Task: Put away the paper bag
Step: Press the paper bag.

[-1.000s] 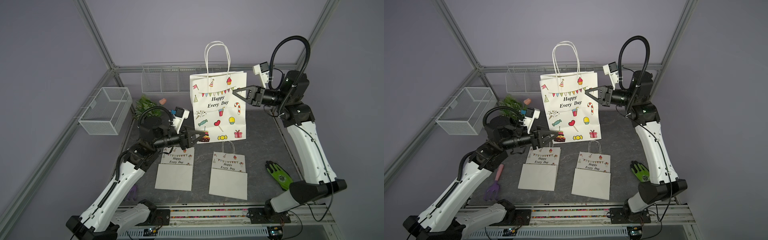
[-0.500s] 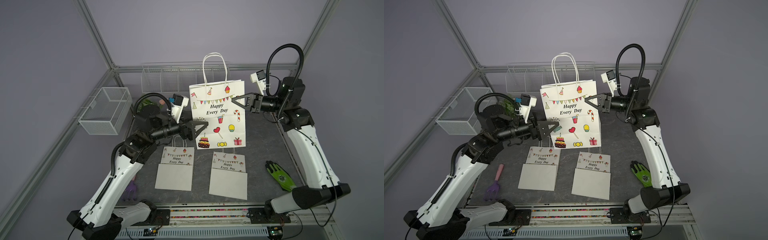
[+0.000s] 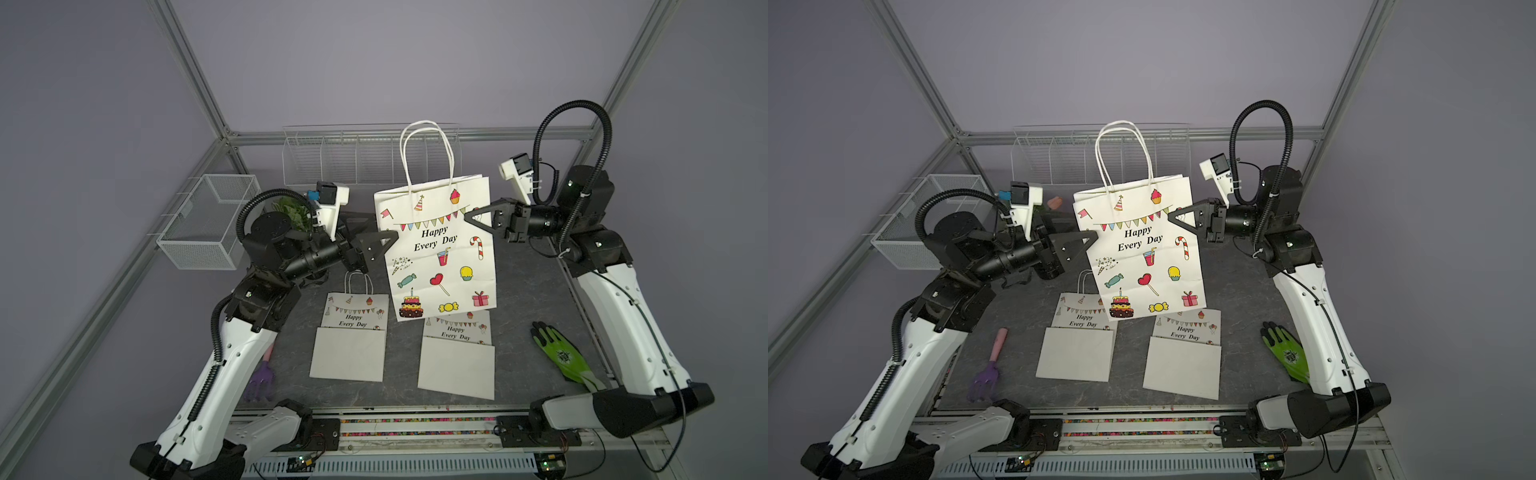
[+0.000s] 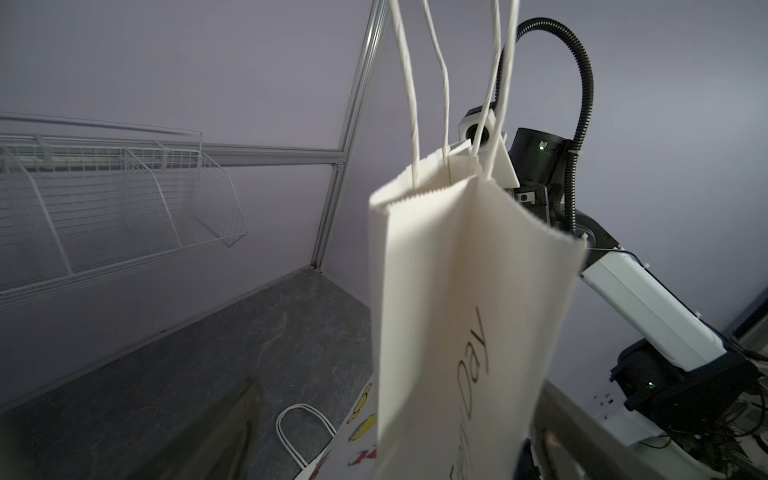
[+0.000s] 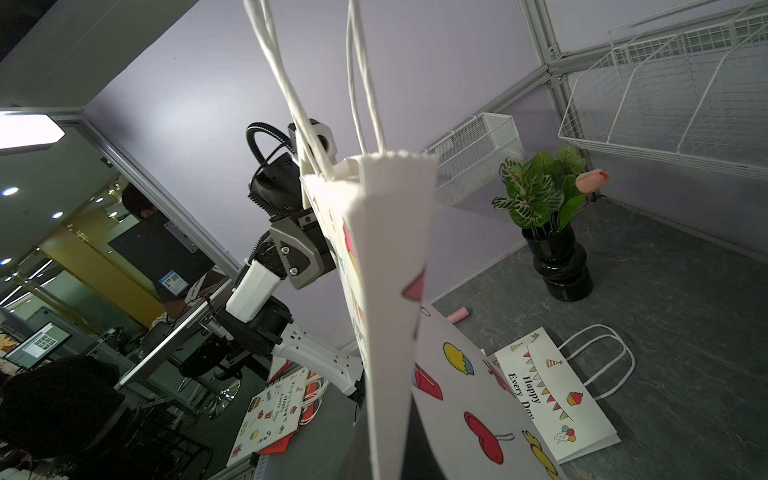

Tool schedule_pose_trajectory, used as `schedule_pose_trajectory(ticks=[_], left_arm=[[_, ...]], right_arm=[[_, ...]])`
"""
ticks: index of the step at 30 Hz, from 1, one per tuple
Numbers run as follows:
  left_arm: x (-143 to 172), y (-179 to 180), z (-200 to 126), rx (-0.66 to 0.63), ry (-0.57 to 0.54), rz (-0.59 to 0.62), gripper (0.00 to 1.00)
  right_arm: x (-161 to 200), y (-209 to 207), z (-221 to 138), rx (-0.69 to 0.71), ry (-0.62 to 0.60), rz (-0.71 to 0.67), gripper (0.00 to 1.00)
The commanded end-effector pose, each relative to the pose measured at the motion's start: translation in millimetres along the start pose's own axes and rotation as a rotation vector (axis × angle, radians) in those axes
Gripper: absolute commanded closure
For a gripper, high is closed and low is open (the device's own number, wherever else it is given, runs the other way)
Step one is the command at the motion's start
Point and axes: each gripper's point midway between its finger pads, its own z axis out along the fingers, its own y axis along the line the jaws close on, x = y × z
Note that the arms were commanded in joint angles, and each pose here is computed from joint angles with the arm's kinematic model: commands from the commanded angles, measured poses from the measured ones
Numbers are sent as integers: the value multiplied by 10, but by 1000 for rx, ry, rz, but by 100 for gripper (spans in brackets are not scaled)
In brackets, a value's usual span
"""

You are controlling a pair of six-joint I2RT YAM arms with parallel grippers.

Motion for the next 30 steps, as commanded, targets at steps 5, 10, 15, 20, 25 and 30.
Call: schedule_pose_trajectory(ticks=[5,10,15,20,25,30], left_arm=[[44,-342,27,193,27,-2,3],[253,-278,69,167,81,-25,28],[406,-212,72,131,112,-41,56],[441,-66,82,44,125,-43,80],[480,79,109,-21,134,-57,95],[465,72,43,-46,116,-46,100]], right_arm=[[-39,62,22,-13,-1,-29,93],[-97,-4,38,18,-18,-20,93],[-107,-62,30,57,-33,-17,93],[-18,-50,56,90,-19,-35,93],[60,-29,58,147,-11,-73,93],[111,-46,13,193,-12,-92,93]])
